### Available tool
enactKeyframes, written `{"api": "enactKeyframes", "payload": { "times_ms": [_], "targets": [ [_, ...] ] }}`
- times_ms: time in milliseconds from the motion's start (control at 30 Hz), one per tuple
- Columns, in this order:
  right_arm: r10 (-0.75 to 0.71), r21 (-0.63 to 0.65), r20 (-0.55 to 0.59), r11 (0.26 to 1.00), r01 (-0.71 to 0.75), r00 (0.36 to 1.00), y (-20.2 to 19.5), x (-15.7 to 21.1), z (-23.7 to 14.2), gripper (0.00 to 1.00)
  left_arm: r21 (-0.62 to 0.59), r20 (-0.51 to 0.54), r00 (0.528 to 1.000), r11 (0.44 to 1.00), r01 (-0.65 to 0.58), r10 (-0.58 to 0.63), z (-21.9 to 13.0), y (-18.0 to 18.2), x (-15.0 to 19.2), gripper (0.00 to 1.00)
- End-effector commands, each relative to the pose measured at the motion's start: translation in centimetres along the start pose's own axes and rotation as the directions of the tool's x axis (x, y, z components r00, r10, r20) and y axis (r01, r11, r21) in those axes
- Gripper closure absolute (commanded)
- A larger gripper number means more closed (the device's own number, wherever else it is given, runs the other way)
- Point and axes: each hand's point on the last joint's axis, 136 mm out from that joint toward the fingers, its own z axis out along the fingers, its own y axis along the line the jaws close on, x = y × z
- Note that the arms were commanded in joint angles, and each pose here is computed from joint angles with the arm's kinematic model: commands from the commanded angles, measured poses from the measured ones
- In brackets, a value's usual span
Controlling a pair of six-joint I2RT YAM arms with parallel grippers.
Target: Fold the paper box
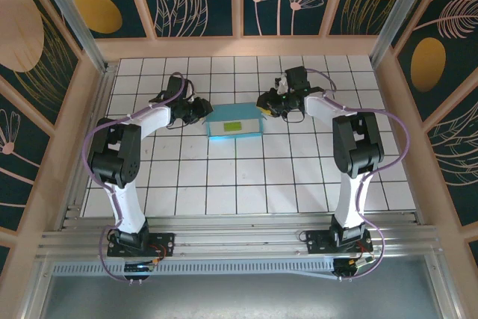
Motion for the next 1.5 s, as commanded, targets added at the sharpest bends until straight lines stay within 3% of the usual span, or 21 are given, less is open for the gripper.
{"api": "enactKeyframes", "payload": {
  "times_ms": [0,300,500,667,833,933,1467],
  "targets": [
    [-0.005,-0.003,-0.023,1.0,0.005,1.0,-0.4,0.5,1.3,0.71,0.006,-0.032,0.999,1.0,0.029,-0.029,0.6,0.7,0.6,0.74],
    [-0.02,0.111,-0.019,0.994,0.022,1.0,-3.3,1.4,1.9,0.74,-0.046,-0.03,0.999,0.999,0.024,-0.025,0.9,2.3,1.4,0.81],
    [-0.057,0.107,0.011,0.993,0.056,0.998,-1.6,0.6,0.5,0.72,-0.063,0.022,0.999,0.998,-0.026,0.027,-0.6,1.4,0.1,0.81],
    [-0.086,0.105,0.038,0.991,0.081,0.996,-0.3,-0.1,-0.8,0.7,-0.047,0.037,0.998,0.998,-0.043,0.045,-2.0,0.3,-0.3,0.72],
    [-0.086,0.115,0.01,0.99,0.084,0.996,-0.8,0.5,-0.5,0.63,-0.043,0.017,1.0,0.999,-0.022,0.023,-2.5,0.7,0.9,0.56],
    [-0.087,0.093,-0.005,0.992,0.087,0.996,-0.4,0.6,-0.1,0.63,-0.036,0.013,1.0,0.999,-0.015,0.015,-2.5,0.9,1.4,0.55],
    [-0.072,0.068,-0.047,0.995,0.075,0.996,-0.3,1.8,1.9,0.78,0.011,-0.064,0.998,1.0,0.005,-0.004,-0.4,0.3,3.4,0.76]
  ]
}}
